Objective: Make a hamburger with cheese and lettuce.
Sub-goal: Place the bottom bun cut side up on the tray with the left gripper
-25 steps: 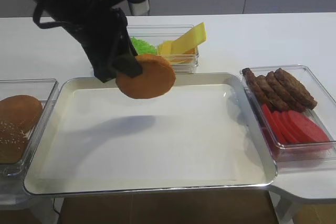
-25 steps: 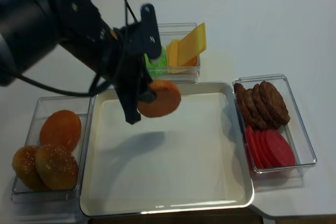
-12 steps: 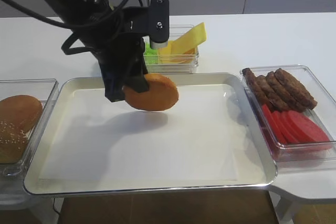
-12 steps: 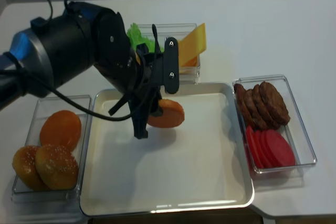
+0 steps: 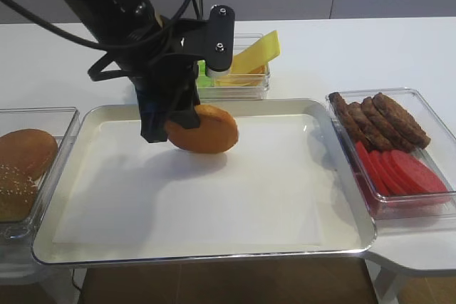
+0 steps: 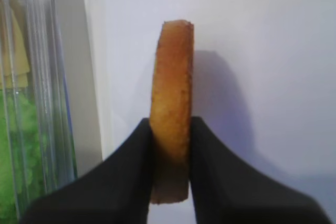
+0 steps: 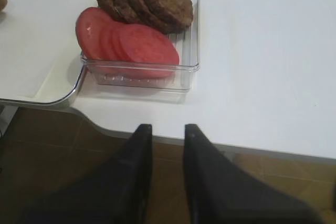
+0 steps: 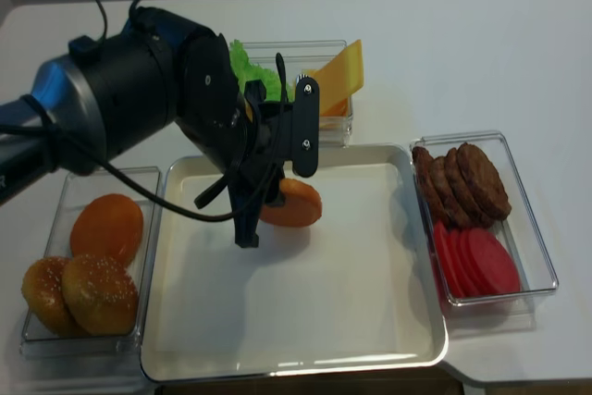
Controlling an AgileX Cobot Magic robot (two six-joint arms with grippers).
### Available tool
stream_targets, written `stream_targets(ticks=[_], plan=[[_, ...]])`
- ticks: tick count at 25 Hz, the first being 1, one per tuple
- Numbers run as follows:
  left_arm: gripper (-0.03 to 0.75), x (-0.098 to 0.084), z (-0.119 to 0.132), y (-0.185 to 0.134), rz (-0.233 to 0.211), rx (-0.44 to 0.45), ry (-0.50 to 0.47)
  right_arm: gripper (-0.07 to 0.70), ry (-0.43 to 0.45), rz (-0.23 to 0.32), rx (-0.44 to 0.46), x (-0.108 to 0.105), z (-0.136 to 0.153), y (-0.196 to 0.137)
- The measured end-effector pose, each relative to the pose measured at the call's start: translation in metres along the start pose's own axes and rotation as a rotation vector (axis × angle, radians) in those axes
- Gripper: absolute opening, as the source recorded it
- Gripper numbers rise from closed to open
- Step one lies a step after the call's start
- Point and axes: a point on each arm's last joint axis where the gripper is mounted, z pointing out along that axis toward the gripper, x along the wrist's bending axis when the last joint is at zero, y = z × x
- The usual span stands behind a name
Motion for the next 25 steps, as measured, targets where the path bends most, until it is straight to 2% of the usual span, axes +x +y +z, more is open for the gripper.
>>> stream_targets(ticks=[4, 16, 25], plan=[[0.141, 0.0004, 0.0, -0.0013, 0.012, 0.015, 0.004, 0.181, 0.0, 0.0, 0.0, 0.0, 0.0, 0.0], [0.141, 0.0013, 0.0, -0.0008, 0.013, 0.009, 0.014, 0.181, 0.0, 0.0, 0.0, 0.0, 0.0, 0.0], [0.141, 0.0001, 0.0, 0.0013, -0.005, -0.011, 0.004, 0.181, -0.007, -0.003, 0.0, -0.0006, 0.0, 0.0]])
